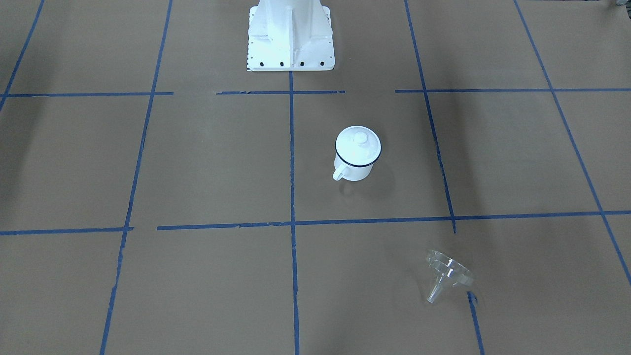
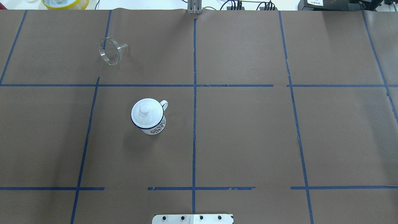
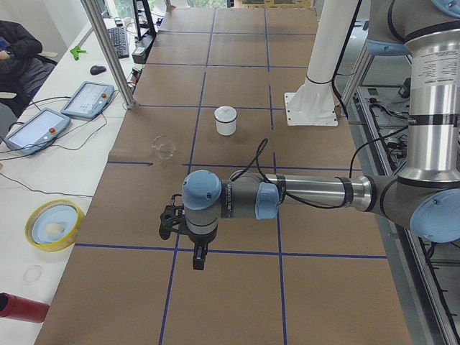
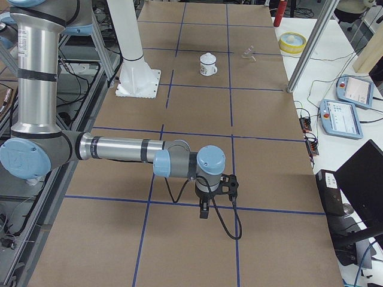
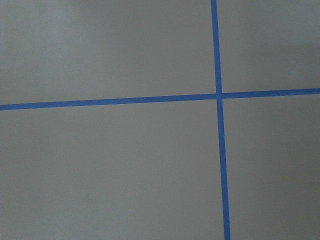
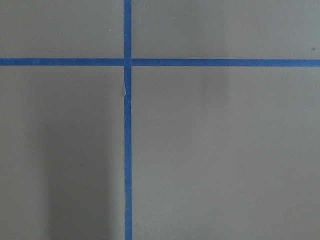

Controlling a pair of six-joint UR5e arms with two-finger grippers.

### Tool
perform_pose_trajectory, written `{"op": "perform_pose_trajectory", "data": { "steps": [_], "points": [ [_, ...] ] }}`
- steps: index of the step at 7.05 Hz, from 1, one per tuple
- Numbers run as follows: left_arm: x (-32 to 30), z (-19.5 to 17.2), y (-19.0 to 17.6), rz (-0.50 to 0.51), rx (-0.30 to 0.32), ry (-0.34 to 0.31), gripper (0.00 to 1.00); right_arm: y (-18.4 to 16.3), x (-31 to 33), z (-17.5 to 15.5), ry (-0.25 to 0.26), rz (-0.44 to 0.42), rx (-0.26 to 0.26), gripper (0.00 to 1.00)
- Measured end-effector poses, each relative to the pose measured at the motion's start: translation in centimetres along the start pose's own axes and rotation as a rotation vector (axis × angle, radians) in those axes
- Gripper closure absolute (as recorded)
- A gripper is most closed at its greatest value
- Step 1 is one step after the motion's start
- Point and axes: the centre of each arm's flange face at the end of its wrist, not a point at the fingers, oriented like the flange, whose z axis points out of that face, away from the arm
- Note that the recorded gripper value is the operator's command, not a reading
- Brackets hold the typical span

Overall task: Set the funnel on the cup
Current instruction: 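Move the left gripper out over the table toward the white mug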

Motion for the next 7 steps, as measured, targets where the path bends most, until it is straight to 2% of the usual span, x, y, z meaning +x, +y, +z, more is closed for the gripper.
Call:
{"op": "perform_pose_trajectory", "data": {
  "steps": [5,7],
  "points": [
    [2.5,-0.7,-0.9,0.025,0.020,0.091,0.00,0.0,0.0,0.0,0.000,0.000,0.000,0.00],
    [6.1,-4.8,-4.8,0.121,0.113,0.079,0.00,0.0,0.0,0.0,0.000,0.000,0.000,0.00]
  ]
}}
